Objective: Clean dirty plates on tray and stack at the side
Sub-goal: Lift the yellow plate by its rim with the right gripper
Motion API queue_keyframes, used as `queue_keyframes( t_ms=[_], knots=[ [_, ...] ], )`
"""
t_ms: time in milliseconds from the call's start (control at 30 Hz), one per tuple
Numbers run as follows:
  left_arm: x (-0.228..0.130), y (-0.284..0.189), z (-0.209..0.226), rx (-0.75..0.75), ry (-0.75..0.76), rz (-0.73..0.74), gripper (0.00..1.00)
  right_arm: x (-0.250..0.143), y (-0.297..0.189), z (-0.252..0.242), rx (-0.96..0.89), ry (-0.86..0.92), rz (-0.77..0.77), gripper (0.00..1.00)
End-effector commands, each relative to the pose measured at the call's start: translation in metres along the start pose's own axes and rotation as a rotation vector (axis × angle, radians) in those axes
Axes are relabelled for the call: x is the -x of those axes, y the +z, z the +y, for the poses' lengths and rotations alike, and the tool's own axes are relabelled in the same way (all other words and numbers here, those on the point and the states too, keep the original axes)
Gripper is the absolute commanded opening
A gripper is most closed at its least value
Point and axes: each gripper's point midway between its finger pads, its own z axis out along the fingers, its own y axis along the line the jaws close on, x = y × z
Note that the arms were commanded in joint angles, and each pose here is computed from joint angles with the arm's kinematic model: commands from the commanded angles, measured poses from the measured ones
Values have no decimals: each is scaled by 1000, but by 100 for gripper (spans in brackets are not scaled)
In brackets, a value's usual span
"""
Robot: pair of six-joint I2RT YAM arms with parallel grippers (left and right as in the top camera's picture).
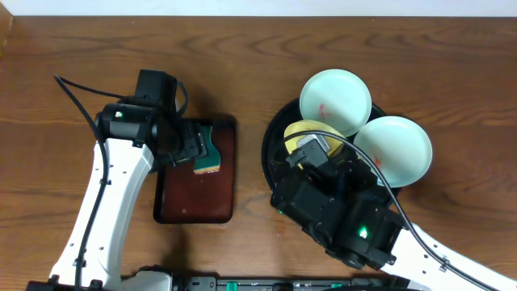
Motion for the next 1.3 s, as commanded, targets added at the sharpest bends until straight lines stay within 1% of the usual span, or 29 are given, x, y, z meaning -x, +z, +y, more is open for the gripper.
queue_keyframes(
  t_ms=[0,1133,1267],
  knots=[
    [1,-2,0,-3,-1,-6,79,7,-7,-18,-95,-2,-28,1],
    [1,-2,0,-3,-1,-6,80,7,-7,-18,-94,-25,-28,1],
    [1,-2,0,-3,-1,-6,80,9,-6,-14,-75,9,-31,1]
  ],
)
